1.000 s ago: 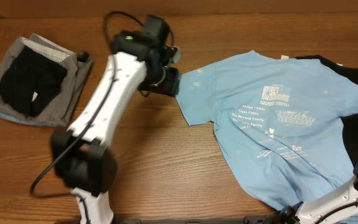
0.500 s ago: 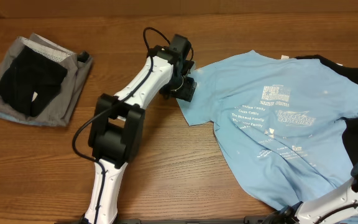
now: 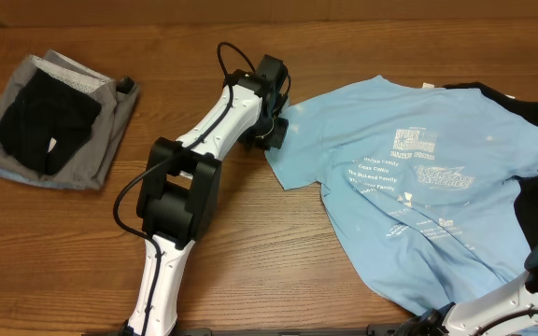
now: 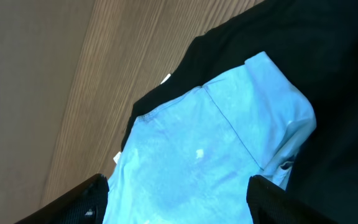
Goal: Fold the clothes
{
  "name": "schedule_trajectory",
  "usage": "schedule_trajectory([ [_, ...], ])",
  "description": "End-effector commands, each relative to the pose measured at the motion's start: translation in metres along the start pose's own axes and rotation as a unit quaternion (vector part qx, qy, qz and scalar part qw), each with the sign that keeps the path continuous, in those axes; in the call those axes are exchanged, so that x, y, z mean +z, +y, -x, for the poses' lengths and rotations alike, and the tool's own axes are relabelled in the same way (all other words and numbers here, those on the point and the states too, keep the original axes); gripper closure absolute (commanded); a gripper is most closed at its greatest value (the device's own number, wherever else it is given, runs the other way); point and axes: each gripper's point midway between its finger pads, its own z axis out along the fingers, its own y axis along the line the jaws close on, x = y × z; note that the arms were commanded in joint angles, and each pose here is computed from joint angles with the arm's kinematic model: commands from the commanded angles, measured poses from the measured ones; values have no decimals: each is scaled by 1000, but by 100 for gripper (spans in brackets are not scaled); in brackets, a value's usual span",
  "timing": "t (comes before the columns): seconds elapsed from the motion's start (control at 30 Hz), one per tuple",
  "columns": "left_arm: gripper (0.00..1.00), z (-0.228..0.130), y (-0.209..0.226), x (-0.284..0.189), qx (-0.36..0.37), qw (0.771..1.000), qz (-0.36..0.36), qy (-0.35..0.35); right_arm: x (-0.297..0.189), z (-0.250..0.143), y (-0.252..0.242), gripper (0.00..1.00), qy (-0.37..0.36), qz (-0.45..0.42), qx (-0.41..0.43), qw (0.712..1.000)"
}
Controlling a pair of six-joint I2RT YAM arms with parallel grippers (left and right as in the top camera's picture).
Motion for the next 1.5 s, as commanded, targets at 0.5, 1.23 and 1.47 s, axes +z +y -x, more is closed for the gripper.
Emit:
schedule_trajectory([
  [0.5, 96, -23, 158, -206, -166, 971, 139, -105, 61, -52, -64, 21, 49, -151, -7, 987],
  [1.23, 96, -33, 171, -209, -174, 969, 148, -92, 155, -131, -47, 96, 103, -39, -166, 980],
  [1.47, 96, -50, 202, -216, -196, 956, 204, -74, 73, 17, -64, 96, -66, -134, -85, 985],
])
